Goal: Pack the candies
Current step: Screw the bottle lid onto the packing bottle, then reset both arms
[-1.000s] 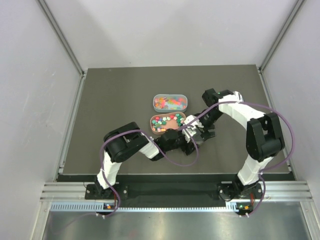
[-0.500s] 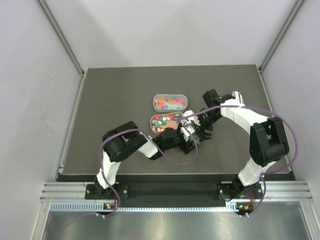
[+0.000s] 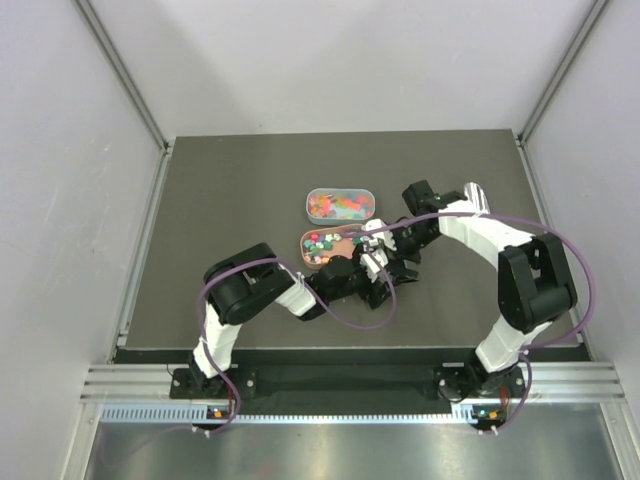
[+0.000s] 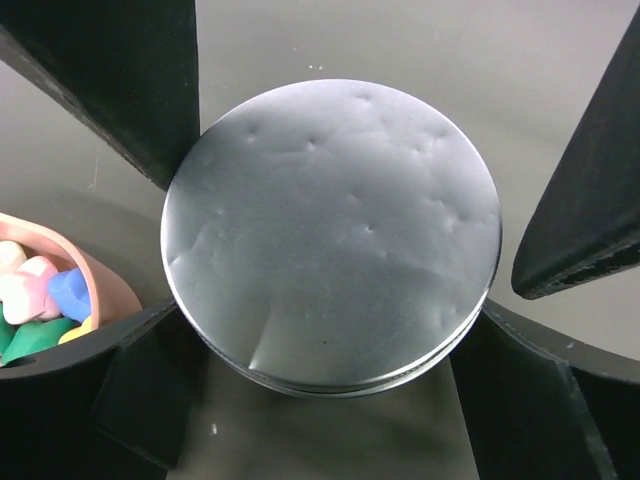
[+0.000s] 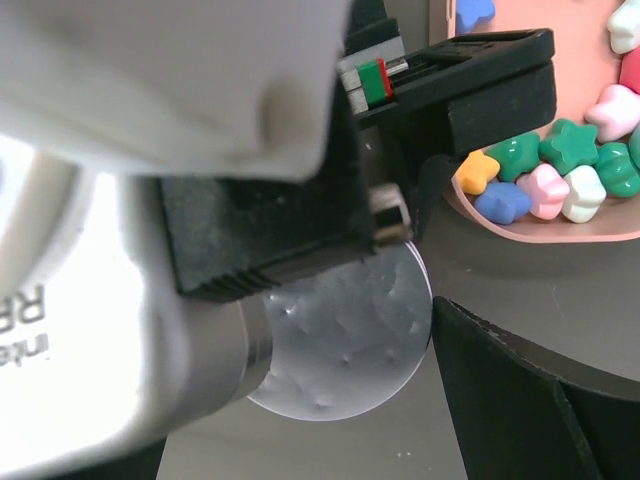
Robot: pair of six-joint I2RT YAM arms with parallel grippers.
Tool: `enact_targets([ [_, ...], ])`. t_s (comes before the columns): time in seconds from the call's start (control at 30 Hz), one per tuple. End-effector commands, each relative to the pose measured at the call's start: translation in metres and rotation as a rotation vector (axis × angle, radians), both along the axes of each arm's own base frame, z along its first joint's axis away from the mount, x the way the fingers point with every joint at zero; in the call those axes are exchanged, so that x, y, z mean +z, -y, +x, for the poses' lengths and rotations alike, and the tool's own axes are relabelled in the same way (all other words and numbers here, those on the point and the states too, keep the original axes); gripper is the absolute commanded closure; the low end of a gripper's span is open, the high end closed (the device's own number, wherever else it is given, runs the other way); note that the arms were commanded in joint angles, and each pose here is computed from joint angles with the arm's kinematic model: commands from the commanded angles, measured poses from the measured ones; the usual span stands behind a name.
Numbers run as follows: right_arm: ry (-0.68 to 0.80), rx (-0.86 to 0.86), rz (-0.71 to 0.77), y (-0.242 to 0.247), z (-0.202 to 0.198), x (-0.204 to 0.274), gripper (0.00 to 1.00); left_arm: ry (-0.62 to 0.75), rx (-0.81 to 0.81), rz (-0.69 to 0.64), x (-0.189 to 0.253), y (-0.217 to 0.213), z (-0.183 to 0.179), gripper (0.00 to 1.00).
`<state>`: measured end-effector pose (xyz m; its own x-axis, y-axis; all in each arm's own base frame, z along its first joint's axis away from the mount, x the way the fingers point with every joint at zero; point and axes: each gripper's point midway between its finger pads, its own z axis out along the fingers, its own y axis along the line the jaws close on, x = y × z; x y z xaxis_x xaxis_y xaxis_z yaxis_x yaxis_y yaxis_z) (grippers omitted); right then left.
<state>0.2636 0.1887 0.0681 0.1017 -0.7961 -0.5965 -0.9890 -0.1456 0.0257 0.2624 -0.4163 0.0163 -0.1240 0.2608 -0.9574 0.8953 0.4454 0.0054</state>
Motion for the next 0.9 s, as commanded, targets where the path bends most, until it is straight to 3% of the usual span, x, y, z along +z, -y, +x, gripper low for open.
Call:
enact_targets([
  [0.0,-0.11,-0.022,-0.183,0.022,-0.027,-0.039,0.0,-0.2,0.008,0.48,-0.12,-0.083,-0.046,0.01],
  [0.47,-0.08,0.03,-0.144,0.018,-0.018,-0.003,0.0,-0.177,-0.025,0.506,-0.103,-0.085,-0.047,0.01],
  [0.87,-0.044,-0.022,-0.165,0.026,0.003,0.011,0.01,-0.285,-0.159,0.573,-0.06,-0.09,-0.076,0.02],
])
